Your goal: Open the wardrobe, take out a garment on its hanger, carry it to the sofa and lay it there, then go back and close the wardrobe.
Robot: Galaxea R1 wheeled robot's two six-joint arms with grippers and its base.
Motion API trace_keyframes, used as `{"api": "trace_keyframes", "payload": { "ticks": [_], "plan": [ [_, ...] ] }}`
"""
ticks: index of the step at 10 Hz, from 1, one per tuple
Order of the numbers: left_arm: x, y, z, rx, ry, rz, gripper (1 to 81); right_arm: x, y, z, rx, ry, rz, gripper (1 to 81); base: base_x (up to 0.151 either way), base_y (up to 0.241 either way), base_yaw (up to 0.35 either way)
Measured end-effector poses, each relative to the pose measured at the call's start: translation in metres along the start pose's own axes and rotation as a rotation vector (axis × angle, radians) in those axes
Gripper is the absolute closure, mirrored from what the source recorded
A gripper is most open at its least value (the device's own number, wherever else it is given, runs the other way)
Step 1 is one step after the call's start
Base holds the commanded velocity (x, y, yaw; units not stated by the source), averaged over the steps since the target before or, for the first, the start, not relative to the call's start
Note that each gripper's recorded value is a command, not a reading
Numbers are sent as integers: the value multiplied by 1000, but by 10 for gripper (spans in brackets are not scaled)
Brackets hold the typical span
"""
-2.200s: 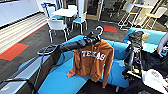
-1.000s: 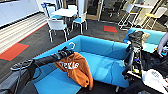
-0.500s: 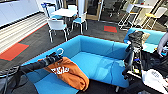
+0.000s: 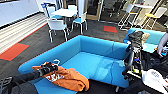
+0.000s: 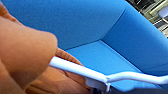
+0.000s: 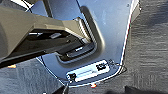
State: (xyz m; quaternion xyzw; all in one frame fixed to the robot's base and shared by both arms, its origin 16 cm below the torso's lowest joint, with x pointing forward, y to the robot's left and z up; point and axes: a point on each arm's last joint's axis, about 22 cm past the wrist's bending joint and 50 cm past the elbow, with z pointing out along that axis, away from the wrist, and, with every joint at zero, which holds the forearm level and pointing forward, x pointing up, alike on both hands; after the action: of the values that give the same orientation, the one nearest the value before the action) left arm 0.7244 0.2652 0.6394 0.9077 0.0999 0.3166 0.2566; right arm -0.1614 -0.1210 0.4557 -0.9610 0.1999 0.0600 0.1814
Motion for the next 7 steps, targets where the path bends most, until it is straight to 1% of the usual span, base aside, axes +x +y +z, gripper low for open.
{"api": "trace_keyframes", "payload": {
  "ticks": [3,4,6,7],
  "plan": [
    [-100,-64,-18,80,-129,64,811,0,0,0,1,1,0,10,0,0,0],
    [-117,-78,-24,96,-154,112,10,0,0,0,1,1,0,10,0,0,0],
    [-126,-96,-35,108,-171,149,10,0,0,0,1,1,0,10,0,0,0],
    [-143,-101,-39,104,-195,166,10,0,0,0,1,2,0,10,0,0,0]
  ]
}}
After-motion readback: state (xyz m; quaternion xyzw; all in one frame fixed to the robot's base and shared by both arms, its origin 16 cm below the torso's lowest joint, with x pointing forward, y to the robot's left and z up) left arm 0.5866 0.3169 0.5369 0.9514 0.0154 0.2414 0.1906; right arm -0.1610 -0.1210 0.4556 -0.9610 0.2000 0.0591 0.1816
